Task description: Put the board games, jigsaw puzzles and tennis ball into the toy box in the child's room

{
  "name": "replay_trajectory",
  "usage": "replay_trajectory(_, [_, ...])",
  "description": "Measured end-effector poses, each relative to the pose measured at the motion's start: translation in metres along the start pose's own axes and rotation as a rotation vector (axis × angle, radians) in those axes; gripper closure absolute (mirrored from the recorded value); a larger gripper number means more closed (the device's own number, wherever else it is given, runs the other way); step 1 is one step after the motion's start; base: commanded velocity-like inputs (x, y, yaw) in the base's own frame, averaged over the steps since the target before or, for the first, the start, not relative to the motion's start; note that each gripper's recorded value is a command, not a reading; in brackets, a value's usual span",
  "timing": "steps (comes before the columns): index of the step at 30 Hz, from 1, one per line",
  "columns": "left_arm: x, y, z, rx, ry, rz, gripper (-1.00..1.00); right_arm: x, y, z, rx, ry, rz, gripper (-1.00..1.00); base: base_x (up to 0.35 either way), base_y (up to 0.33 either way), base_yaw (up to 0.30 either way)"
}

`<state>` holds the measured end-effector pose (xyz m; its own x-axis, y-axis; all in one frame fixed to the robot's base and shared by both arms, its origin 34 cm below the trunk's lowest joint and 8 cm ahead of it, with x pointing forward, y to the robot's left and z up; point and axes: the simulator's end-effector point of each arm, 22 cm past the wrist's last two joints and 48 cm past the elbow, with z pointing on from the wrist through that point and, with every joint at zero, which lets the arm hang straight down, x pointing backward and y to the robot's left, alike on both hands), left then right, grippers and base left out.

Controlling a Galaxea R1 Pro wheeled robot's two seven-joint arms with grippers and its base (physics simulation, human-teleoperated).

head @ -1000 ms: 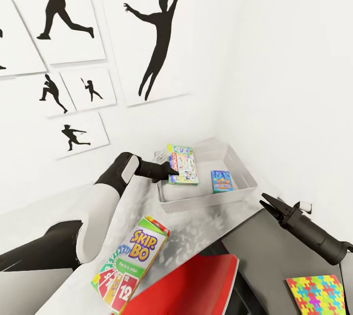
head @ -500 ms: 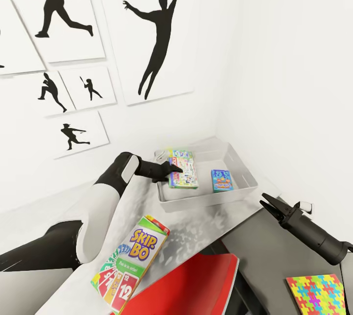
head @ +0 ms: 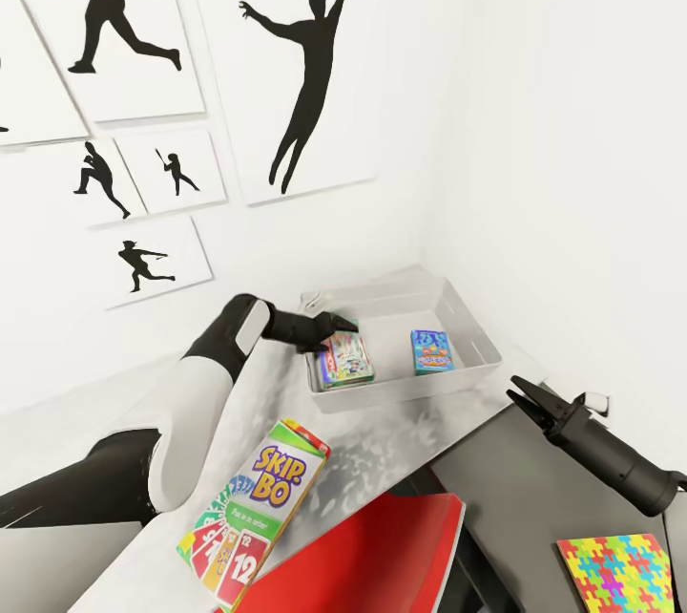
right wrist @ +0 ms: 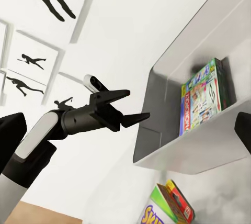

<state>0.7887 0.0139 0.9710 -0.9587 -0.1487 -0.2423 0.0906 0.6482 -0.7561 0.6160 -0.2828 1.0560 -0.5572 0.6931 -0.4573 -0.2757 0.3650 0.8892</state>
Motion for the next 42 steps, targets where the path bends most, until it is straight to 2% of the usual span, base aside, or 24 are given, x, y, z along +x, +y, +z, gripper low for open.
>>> replay_trajectory(5, [-0.014, -0.011, -0.009, 0.02, -0.038, 0.02, -1.0, -0.001, 0.0, -0.001, 0.0, -0.002, 0.0, -1.0, 0.0, 0.0, 0.0])
replay_trajectory(8, [-0.021, -0.022, -0.012, 0.059, -0.059, 0.009, -1.0, -0.002, -0.001, -0.002, 0.002, -0.007, -0.001, -1.0, 0.0, 0.0, 0.0])
replay_trajectory(12, [-0.035, -0.048, -0.021, 0.155, -0.104, -0.013, -1.0, -0.004, -0.002, -0.004, 0.006, -0.014, 0.0, -1.0, 0.0, 0.0, 0.0])
replay_trajectory(13, [-0.041, -0.059, -0.027, 0.193, -0.125, -0.007, -1.0, -0.004, -0.002, -0.004, 0.006, -0.014, 0.0, -1.0, 0.0, 0.0, 0.0])
replay_trajectory(15, [-0.051, -0.057, -0.042, 0.22, -0.152, -0.004, -1.0, -0.004, -0.002, -0.004, 0.006, -0.014, 0.0, -1.0, 0.0, 0.0, 0.0])
replay_trajectory(17, [-0.065, -0.054, -0.066, 0.281, -0.188, 0.002, -1.0, -0.004, -0.002, -0.004, 0.006, -0.015, 0.0, -1.0, 0.0, 0.0, 0.0])
replay_trajectory(20, [-0.076, -0.049, -0.092, 0.338, -0.218, 0.009, -1.0, -0.004, -0.002, -0.004, 0.007, -0.015, 0.0, -1.0, 0.0, 0.0, 0.0])
replay_trajectory(22, [-0.085, -0.036, -0.115, 0.352, -0.247, 0.013, -1.0, -0.004, -0.002, -0.004, 0.006, -0.015, 0.0, -1.0, 0.0, 0.0, 0.0])
replay_trajectory(24, [-0.094, -0.016, -0.136, 0.333, -0.274, 0.013, -1.0, -0.004, -0.002, -0.004, 0.006, -0.015, 0.0, -1.0, 0.0, 0.0, 0.0])
replay_trajectory(28, [-0.114, 0.044, -0.199, 0.245, -0.353, 0.008, -1.0, -0.004, -0.002, -0.004, 0.006, -0.015, 0.0, -1.0, 0.0, 0.0, 0.0])
replay_trajectory(29, [-0.116, 0.05, -0.208, 0.236, -0.362, 0.007, -1.0, -0.004, -0.002, -0.004, 0.006, -0.015, -0.001, -1.0, 0.0, 0.0, 0.0])
replay_trajectory(33, [-0.123, 0.085, -0.267, 0.211, -0.419, 0.014, -1.0, -0.004, -0.002, -0.004, 0.004, -0.016, 0.0, -1.0, 0.0, 0.0, 0.0])
replay_trajectory(36, [-0.122, 0.096, -0.287, 0.208, -0.435, 0.013, -1.0, -0.004, -0.001, -0.004, 0.004, -0.016, 0.0, -1.0, 0.0, 0.0, 0.0])
replay_trajectory(38, [-0.115, 0.112, -0.297, 0.197, -0.438, 0.001, -1.0, -0.004, -0.001, -0.004, 0.004, -0.016, 0.0, -1.0, 0.0, 0.0, 0.0])
replay_trajectory(42, [-0.079, 0.151, -0.295, 0.183, -0.408, -0.056, -1.0, -0.004, -0.001, -0.004, 0.003, -0.016, 0.0, -1.0, 0.0, 0.0, 0.0])
